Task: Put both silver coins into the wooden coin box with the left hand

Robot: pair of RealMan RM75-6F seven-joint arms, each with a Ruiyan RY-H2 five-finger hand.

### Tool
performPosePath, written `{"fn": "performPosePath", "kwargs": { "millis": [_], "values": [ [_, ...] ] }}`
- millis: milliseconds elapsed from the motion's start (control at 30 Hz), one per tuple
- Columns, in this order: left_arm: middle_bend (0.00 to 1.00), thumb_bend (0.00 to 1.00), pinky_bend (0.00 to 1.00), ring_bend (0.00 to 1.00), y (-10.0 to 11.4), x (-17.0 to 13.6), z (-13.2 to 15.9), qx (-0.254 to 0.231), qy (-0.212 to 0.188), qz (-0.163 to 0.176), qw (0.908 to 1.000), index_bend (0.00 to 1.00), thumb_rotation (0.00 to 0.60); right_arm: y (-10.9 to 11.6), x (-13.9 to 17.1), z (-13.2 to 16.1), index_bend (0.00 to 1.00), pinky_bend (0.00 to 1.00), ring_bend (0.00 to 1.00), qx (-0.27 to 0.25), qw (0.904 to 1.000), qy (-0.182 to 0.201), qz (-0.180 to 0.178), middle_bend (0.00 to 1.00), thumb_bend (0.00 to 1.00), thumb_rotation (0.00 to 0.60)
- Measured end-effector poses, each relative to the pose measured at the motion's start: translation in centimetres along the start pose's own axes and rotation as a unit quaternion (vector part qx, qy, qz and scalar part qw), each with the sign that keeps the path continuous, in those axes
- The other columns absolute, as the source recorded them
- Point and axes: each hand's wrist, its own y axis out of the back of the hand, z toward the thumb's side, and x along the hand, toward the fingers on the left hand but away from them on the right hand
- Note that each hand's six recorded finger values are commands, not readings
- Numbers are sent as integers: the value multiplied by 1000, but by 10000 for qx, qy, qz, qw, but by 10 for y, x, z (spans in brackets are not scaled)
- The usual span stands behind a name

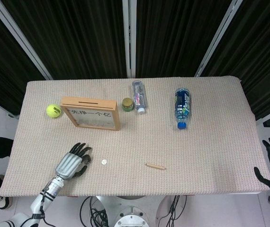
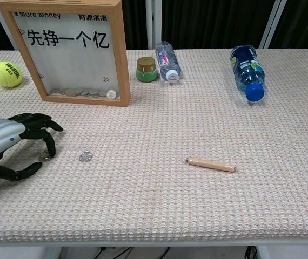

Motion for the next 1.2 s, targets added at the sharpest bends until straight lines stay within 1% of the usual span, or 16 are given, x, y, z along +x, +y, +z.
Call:
{"fn": "performPosePath", "kwargs": {
  "millis": [567,733,900,1200],
  "values": [
    [140,284,63,0,-1,8,-1,43,-13,22,10000,400,600,-1,1,-1,0,0,0,-2,10000,-22,4,0,272,600],
    [171,284,70,0,0,12,1,90,-52,142,9998,447,600,0,0,-2,0,0,0,-7,10000,-35,1,0,273,600],
    [193,284,74,11,0,16,1,25,-73,275,9996,482,600,-1,0,-3,0,0,0,-13,10000,-43,14,0,272,600],
    [217,285,77,28,8,20,-1,78,-100,640,9979,483,600,0,0,-3,0,0,0,-17,10000,-49,10,0,272,600]
  ]
}}
